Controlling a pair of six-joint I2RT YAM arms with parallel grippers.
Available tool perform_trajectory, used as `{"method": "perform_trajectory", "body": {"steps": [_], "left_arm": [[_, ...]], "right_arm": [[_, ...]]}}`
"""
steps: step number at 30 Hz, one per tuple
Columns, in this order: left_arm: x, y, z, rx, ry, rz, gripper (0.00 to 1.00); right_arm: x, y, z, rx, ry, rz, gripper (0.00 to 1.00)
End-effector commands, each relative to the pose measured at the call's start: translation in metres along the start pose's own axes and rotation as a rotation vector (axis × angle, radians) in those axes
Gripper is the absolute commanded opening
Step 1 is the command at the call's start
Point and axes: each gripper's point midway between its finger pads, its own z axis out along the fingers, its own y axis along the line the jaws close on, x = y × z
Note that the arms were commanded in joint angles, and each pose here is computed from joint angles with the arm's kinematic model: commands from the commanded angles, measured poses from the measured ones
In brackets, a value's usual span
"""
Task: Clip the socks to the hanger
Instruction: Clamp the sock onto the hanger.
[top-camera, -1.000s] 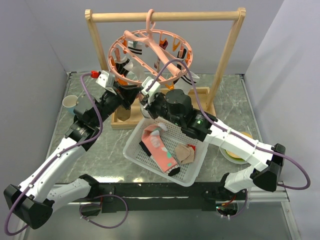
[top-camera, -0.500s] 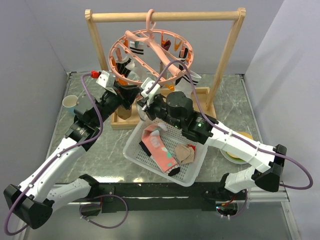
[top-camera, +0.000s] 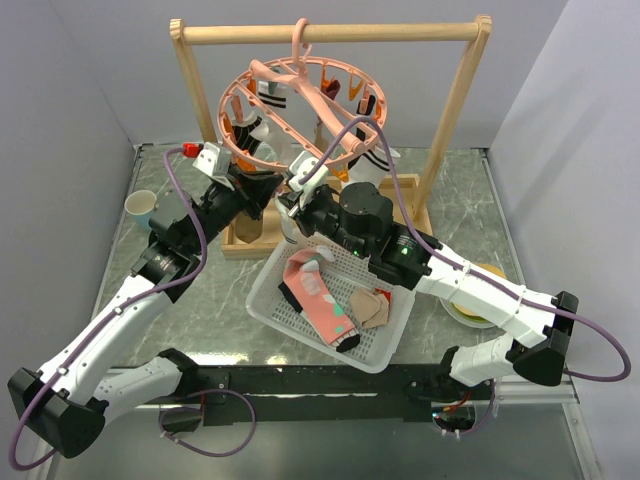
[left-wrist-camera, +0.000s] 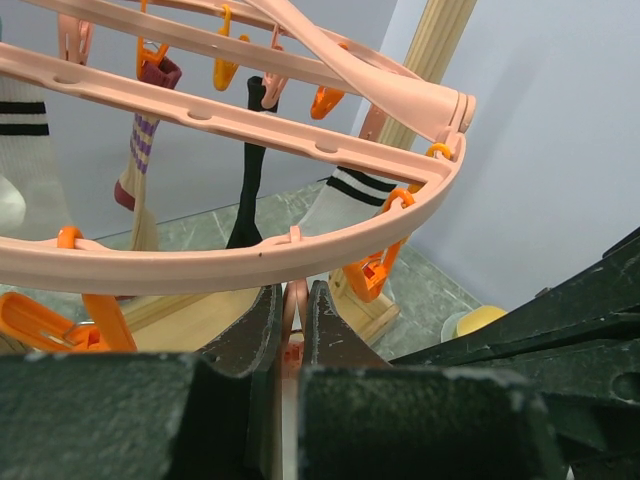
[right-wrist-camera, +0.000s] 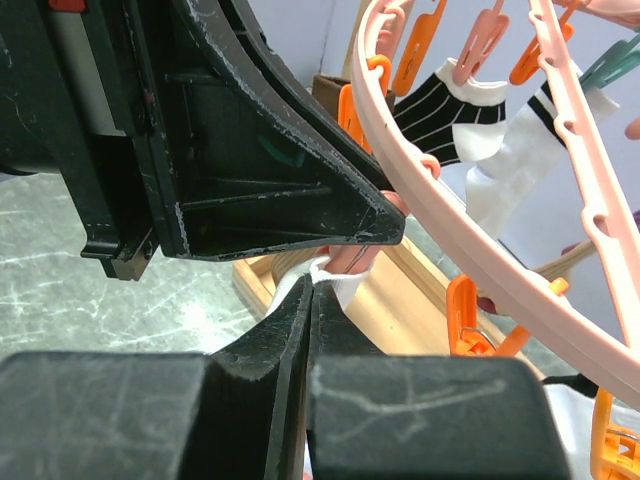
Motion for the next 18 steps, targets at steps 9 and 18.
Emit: {"method": "perform_trajectory", "body": {"steps": [9, 18], "left_arm": [[-0.002, -0.004, -0.006, 0.016, -0.006, 0.011, 0.13], [-0.008, 0.0, -0.013, 0.002, -0.022, 0.005, 0.36]], "right_arm": [[-0.031, -0.008, -0.008, 0.032, -0.093, 0.002, 0.0], [-0.029, -0.013, -0.011, 0.053, -0.082, 0.001, 0.0]]}}
